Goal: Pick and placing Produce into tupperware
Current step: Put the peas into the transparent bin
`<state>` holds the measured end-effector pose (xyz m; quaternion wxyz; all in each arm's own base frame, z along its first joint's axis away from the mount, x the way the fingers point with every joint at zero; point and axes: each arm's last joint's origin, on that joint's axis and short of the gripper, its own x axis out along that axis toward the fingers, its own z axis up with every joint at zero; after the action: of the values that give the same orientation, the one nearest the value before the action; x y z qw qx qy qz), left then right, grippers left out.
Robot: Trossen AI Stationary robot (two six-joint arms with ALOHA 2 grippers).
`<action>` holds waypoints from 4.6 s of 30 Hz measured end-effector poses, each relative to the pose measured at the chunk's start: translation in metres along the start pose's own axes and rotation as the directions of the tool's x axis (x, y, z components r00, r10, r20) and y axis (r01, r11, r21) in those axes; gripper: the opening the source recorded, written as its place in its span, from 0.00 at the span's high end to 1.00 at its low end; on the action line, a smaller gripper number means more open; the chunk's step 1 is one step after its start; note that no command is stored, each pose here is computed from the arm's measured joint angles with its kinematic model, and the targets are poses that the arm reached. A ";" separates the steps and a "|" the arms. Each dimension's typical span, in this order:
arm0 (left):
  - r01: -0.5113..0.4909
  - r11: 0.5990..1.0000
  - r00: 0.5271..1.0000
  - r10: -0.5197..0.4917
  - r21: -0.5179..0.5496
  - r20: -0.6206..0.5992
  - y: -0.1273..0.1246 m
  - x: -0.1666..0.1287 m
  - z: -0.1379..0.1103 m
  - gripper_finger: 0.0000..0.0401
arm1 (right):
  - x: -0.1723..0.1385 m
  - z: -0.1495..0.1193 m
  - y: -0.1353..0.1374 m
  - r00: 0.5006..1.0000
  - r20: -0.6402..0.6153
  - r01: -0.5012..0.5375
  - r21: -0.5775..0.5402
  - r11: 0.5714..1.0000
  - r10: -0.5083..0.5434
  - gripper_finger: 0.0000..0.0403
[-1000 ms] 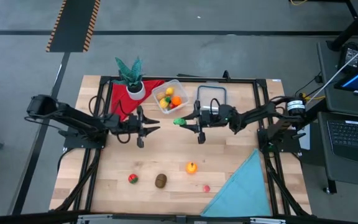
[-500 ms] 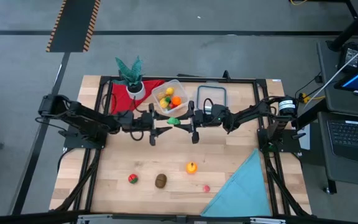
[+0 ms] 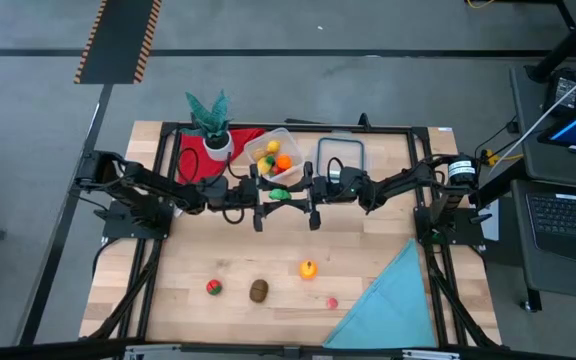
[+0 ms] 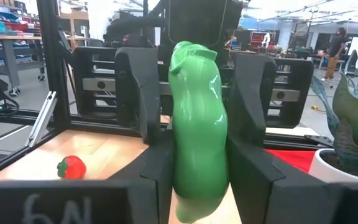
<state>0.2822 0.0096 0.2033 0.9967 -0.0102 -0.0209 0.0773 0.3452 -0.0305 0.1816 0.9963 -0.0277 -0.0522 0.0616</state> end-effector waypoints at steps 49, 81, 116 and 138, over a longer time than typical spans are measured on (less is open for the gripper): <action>0.045 0.996 0.998 -0.048 0.081 0.045 0.002 -0.001 0.010 0.72 | 0.000 0.003 -0.003 1.000 0.009 0.013 0.084 0.996 -0.014 0.51; -0.068 0.990 0.992 0.081 0.127 -0.100 0.033 -0.030 0.035 0.72 | -0.043 0.019 -0.009 0.994 -0.093 0.060 0.064 0.996 -0.054 0.50; -0.390 0.918 0.882 0.394 0.066 -0.261 0.059 -0.038 0.027 0.72 | -0.085 0.024 0.007 0.906 -0.130 0.413 0.064 0.908 -0.403 0.50; -0.299 0.950 0.747 0.294 0.093 -0.597 0.129 0.032 0.072 0.72 | -0.085 0.018 0.008 0.908 -0.191 0.392 0.070 0.917 -0.373 0.50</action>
<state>0.2913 0.1430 0.2734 0.9258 -0.0420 0.2993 0.2271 0.2583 -0.0323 0.1900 0.9898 0.0309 0.0337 -0.1349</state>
